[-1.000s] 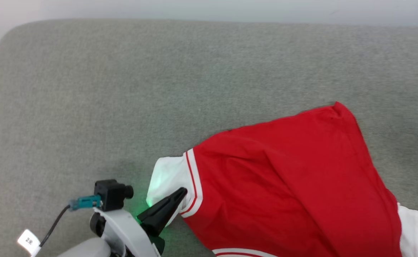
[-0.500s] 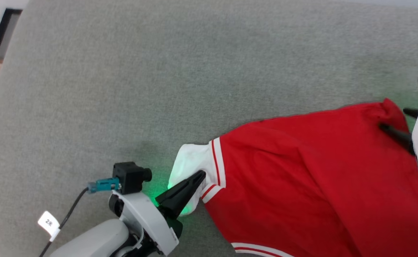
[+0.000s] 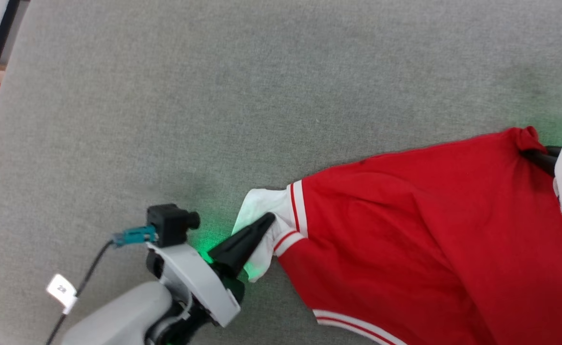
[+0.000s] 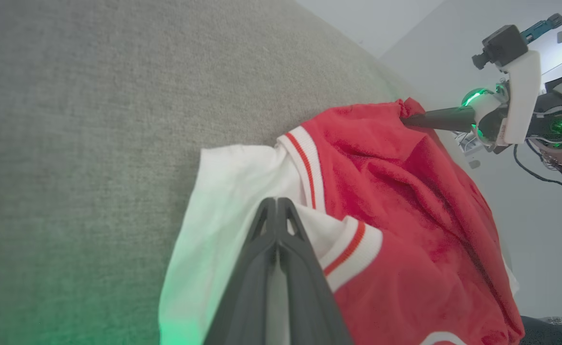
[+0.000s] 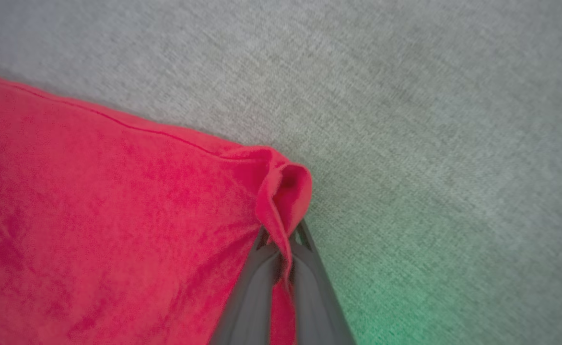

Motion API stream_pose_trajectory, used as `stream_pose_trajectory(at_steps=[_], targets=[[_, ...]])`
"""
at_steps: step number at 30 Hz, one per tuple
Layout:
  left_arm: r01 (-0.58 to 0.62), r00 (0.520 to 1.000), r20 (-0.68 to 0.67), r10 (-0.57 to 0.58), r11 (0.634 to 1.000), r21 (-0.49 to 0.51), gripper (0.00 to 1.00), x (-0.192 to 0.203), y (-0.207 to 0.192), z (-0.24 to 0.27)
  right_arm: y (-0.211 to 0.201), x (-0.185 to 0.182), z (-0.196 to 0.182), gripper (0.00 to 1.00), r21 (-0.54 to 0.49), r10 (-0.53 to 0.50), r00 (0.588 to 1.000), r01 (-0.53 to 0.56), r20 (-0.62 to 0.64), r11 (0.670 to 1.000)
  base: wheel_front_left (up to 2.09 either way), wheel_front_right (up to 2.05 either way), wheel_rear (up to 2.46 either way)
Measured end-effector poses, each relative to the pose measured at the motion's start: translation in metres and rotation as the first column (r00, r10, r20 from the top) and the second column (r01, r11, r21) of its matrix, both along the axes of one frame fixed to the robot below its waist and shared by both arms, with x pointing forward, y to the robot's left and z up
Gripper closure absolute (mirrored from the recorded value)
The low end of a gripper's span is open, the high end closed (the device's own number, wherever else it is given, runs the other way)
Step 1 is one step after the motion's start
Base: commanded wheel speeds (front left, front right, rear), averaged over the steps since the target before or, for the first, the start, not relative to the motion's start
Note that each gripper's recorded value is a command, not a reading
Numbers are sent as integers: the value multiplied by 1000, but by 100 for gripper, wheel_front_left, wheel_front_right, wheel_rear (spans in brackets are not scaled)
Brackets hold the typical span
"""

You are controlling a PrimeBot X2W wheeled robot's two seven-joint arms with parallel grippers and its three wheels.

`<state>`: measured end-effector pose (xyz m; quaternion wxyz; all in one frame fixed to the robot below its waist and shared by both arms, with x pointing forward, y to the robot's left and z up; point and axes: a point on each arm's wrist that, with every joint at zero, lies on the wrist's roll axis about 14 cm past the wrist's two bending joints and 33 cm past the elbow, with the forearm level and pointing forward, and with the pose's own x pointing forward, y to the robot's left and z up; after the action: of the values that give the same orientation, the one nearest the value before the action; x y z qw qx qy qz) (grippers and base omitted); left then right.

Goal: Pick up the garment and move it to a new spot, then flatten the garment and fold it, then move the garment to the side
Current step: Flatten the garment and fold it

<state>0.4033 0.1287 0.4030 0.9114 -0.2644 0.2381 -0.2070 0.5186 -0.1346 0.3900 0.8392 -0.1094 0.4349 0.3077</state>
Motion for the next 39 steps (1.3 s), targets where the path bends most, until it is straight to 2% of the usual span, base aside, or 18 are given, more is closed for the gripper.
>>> stream_pose_trajectory(at_steps=[6,10,17,22,25,29,30,33,36,39], targets=[[-47,996,72,47,999,-5,100,16,18,27,-3,17,21,100,106,-111,990,102,84,989,0,0,0],[-62,984,169,64,998,-17,100,43,26,62,-20,42,57,100,204,-241,952,202,187,958,0,0,0],[-58,941,330,75,996,-62,100,118,25,142,-61,88,129,100,365,-448,820,320,356,874,0,0,0],[-113,903,392,177,977,-181,100,180,30,201,-89,118,176,100,446,-550,707,357,445,821,0,0,0],[-143,878,428,214,971,-193,100,216,33,231,-95,137,205,100,487,-581,641,346,501,802,0,0,0],[-183,790,550,272,960,-211,100,258,40,298,-101,161,246,100,535,-611,543,315,576,784,0,0,0],[-192,742,607,283,958,-212,100,272,39,328,-102,172,268,100,557,-620,495,290,609,779,0,0,0],[-199,689,657,304,952,-232,100,288,34,352,-113,182,288,100,583,-643,423,281,638,763,0,0,0],[-193,686,650,326,943,-270,100,299,26,352,-124,186,286,100,591,-663,398,302,635,748,0,0,0],[-169,727,608,320,941,-294,100,301,15,333,-123,187,270,100,566,-652,420,325,631,757,0,0,0]])
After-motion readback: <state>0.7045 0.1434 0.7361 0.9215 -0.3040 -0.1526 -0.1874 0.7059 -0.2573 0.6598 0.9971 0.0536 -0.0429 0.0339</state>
